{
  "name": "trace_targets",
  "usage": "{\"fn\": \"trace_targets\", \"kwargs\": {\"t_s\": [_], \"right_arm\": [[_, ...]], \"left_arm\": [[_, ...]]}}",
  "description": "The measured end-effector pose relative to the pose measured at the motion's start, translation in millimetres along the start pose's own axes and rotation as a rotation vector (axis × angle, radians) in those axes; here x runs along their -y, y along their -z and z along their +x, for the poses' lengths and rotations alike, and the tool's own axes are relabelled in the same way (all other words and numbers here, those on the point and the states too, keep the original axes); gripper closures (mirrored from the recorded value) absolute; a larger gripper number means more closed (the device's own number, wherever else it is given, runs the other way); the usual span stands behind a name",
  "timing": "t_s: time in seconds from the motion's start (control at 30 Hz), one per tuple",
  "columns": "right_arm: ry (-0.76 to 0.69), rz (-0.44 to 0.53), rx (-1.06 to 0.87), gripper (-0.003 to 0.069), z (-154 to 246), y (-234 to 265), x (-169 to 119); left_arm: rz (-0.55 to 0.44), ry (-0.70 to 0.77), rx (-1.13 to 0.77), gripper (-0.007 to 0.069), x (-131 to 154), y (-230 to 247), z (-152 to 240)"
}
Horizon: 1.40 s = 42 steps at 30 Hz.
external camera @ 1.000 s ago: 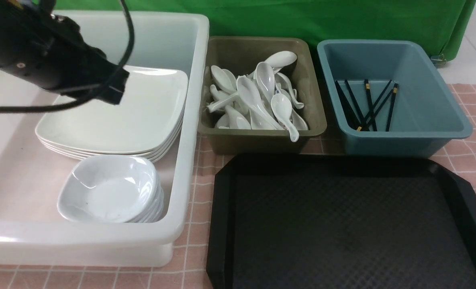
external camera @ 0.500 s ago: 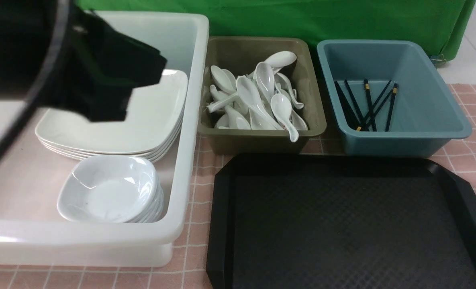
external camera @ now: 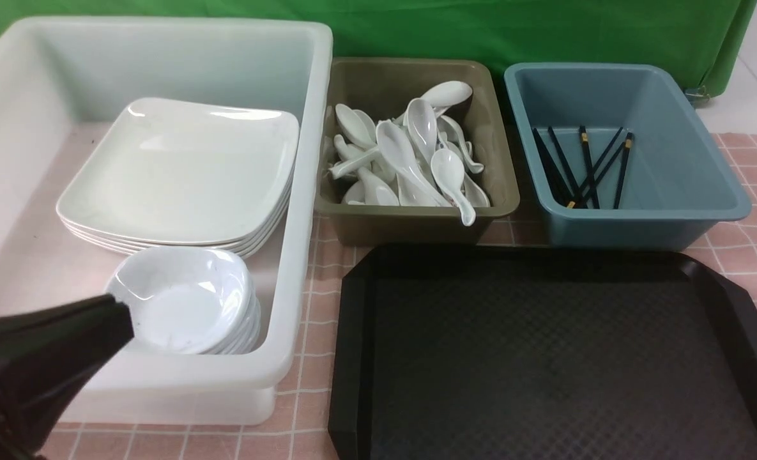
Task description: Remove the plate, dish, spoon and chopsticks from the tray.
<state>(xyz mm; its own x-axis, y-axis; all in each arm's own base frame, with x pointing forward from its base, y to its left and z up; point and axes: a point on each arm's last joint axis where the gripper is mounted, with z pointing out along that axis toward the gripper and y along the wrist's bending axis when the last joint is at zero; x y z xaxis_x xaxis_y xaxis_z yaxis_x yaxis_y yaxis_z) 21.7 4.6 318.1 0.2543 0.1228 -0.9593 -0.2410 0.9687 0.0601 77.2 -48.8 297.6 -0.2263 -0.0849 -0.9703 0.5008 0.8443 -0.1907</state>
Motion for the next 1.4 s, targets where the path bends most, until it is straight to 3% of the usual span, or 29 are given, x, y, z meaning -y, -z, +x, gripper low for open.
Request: {"fn": "trace_targets", "kwargs": {"t_s": [0.57,0.97,1.27,1.4], "right_arm": [[-0.001,-0.001,0.006,0.0464,-1,0,0],[-0.001,-0.001,0.007,0.0447,-1,0,0],[-0.002,-0.001,0.007,0.0423,-1,0,0],[-0.002,-0.001,0.008,0.0422,-1,0,0]], "left_arm": [[-0.009,0.02,0.06,0.0628,-3,0,5],[-0.058,-0.15,0.089,0.0628,-7,5,6],[-0.398,-0.177,0.27,0.0627,-39,22,62],[-0.489,-0.172,0.27,0.0627,-45,27,83]]}}
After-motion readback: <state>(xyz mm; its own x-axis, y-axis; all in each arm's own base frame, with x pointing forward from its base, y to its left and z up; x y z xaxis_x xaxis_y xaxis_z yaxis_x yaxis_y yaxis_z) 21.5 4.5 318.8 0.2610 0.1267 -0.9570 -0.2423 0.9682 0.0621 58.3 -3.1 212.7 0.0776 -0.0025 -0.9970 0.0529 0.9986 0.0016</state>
